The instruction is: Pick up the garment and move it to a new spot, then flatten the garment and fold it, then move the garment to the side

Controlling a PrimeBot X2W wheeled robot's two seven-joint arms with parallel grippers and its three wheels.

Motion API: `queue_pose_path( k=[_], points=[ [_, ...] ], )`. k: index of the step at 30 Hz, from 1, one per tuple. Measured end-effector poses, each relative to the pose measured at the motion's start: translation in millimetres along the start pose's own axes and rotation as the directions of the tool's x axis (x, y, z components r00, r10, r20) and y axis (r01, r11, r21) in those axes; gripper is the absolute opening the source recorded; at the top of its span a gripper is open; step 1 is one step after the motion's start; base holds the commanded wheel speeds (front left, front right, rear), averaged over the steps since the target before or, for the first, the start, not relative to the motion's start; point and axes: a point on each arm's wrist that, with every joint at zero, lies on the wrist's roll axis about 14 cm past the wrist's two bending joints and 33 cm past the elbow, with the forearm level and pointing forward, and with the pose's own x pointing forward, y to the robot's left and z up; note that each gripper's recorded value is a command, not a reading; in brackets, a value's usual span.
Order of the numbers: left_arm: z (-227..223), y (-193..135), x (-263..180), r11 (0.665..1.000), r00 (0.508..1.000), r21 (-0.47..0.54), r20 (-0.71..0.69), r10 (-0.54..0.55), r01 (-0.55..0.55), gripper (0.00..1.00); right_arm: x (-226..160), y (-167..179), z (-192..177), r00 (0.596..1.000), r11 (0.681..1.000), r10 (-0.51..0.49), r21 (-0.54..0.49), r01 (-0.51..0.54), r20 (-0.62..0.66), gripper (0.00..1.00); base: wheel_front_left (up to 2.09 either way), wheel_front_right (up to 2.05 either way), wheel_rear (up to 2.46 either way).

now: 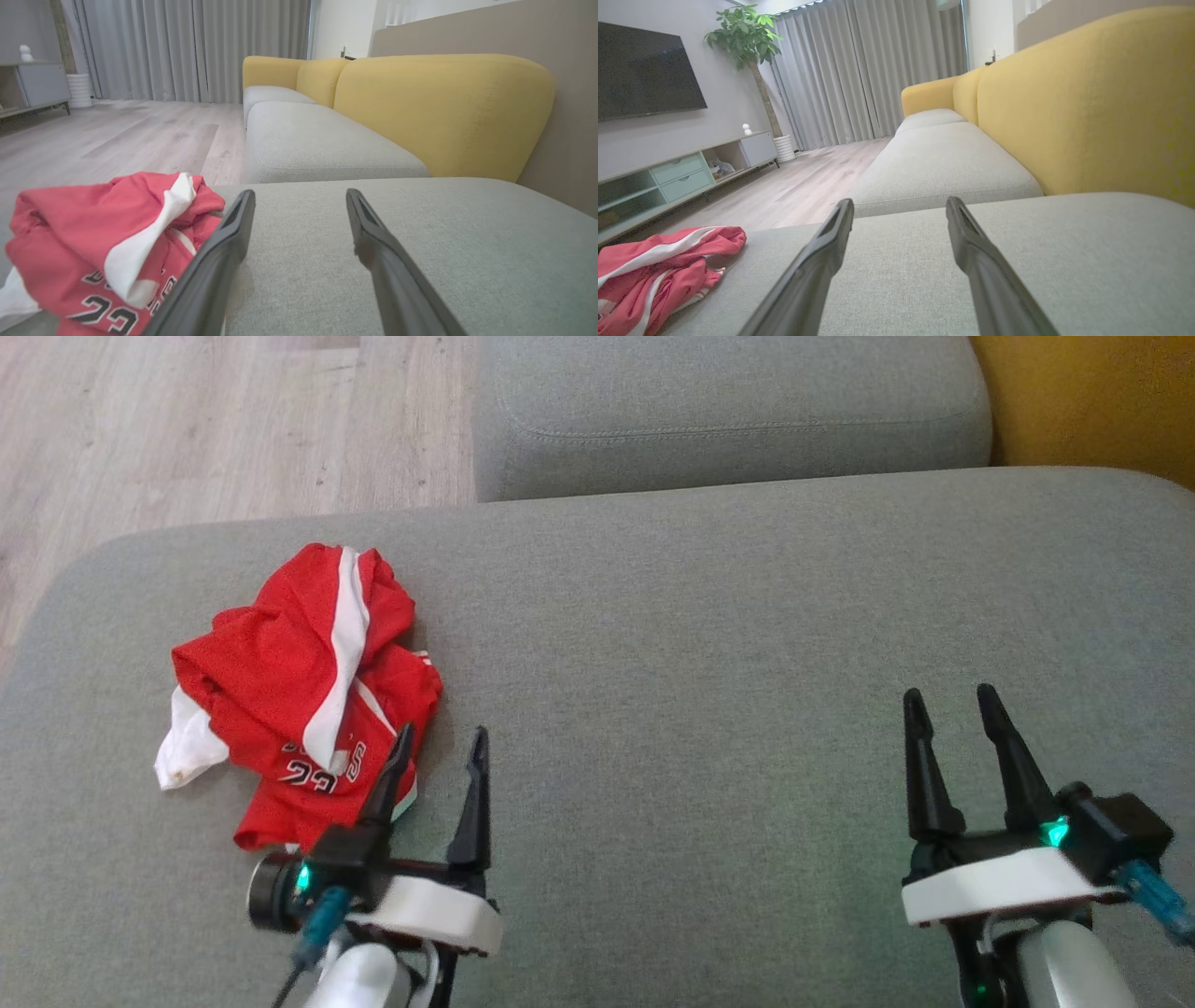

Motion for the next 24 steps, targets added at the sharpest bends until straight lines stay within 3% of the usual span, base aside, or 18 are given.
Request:
queue_pose_path(
  k=[3,5,15,24],
  points=[
    [-5.1,8.8,-5.4,0.996,0.999,-0.079,-0.014,0.043,-0.044,1.0,-2.6,-7.3,-5.7,0.999,0.997,-0.032,0.075,0.033,-0.01,1.0,0.0,0.0,0.0],
    [-9.3,11.8,-10.3,0.996,0.999,-0.078,-0.019,0.05,-0.052,1.0,-5.7,-11.0,-12.6,0.999,0.995,-0.047,0.091,0.049,-0.027,1.0,0.0,0.0,0.0],
    [-28.9,6.4,-17.7,0.999,0.998,-0.027,-0.059,0.022,-0.024,1.0,-13.0,-9.1,-28.2,0.997,0.999,-0.026,-0.039,0.023,-0.072,1.0,0.0,0.0,0.0],
    [-31.8,7.0,-16.2,0.999,0.997,-0.032,-0.068,0.029,-0.031,1.0,-13.4,-9.0,-30.6,0.997,0.999,-0.025,-0.044,0.021,-0.079,1.0,0.0,0.0,0.0]
  ],
)
